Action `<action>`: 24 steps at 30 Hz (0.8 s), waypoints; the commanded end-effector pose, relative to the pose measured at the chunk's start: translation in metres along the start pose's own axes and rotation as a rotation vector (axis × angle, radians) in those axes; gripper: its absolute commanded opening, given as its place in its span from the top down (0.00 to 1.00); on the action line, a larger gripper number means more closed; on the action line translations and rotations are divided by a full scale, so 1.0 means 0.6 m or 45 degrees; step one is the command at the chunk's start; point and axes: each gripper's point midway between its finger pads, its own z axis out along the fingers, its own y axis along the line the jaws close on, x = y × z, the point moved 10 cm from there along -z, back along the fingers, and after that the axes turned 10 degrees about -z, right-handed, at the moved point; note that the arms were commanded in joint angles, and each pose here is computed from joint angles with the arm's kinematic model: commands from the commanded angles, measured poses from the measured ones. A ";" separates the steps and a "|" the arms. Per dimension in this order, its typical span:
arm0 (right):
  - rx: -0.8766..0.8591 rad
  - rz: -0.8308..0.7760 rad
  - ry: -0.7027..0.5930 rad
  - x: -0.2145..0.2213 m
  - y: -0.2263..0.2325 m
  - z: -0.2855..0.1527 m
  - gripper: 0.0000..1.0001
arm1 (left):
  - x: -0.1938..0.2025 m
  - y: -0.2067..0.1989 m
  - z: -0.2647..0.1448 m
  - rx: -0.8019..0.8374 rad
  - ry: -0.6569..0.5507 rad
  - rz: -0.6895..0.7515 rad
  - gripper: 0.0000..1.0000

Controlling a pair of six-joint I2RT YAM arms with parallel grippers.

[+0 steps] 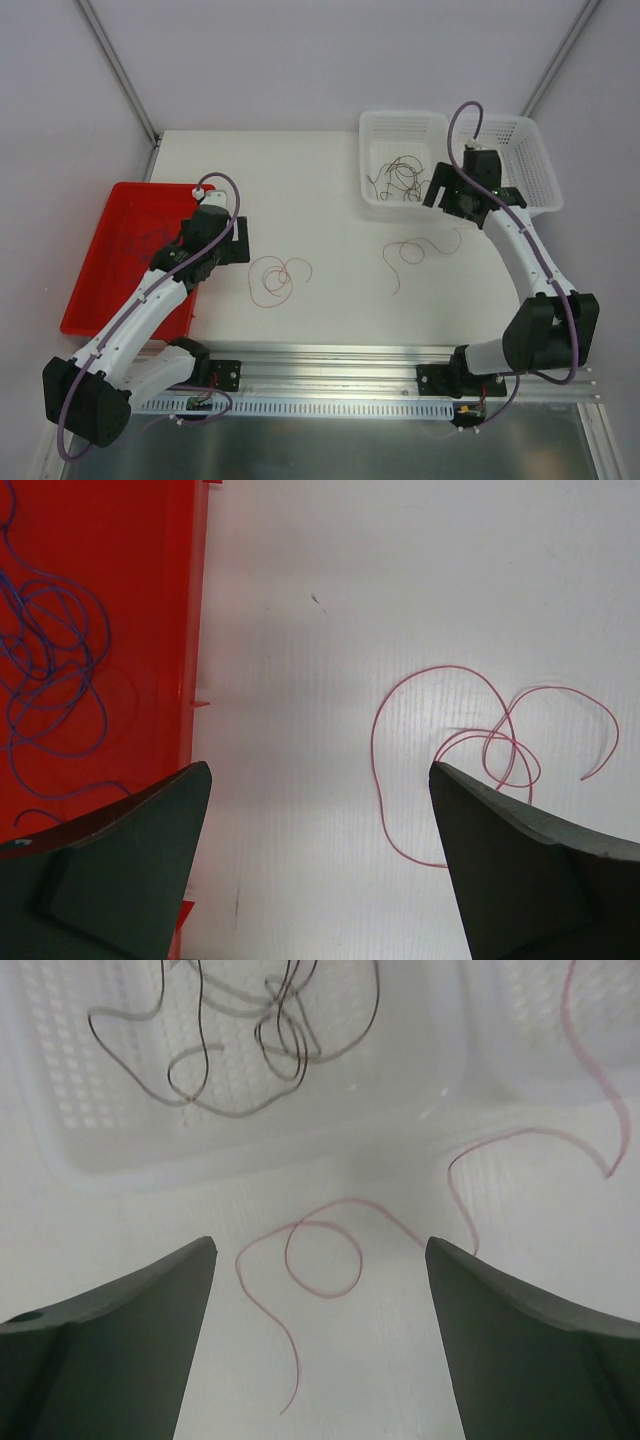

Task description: Untangle the cables

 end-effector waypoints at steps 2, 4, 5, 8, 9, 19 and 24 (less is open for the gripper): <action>-0.074 0.032 0.137 0.076 0.056 0.005 0.10 | -0.010 0.001 -0.007 0.017 -0.049 -0.021 0.08; -0.089 -0.022 0.203 0.108 0.088 0.013 0.10 | -0.011 0.002 -0.008 0.017 -0.058 -0.023 0.08; -0.085 -0.043 0.226 0.118 0.098 0.017 0.11 | -0.010 0.002 -0.008 0.015 -0.054 -0.022 0.08; -0.055 -0.102 0.269 0.144 0.133 0.036 0.11 | -0.011 0.002 -0.008 0.012 -0.060 -0.023 0.08; -0.035 -0.114 0.266 0.148 0.140 0.043 0.11 | -0.011 0.002 -0.009 0.014 -0.061 -0.022 0.08; 0.072 -0.189 0.360 0.193 0.219 0.126 0.36 | -0.011 0.003 -0.008 0.015 -0.061 -0.021 0.08; 0.154 -0.179 0.369 0.207 0.230 0.144 0.53 | -0.011 0.003 -0.009 0.019 -0.064 -0.024 0.08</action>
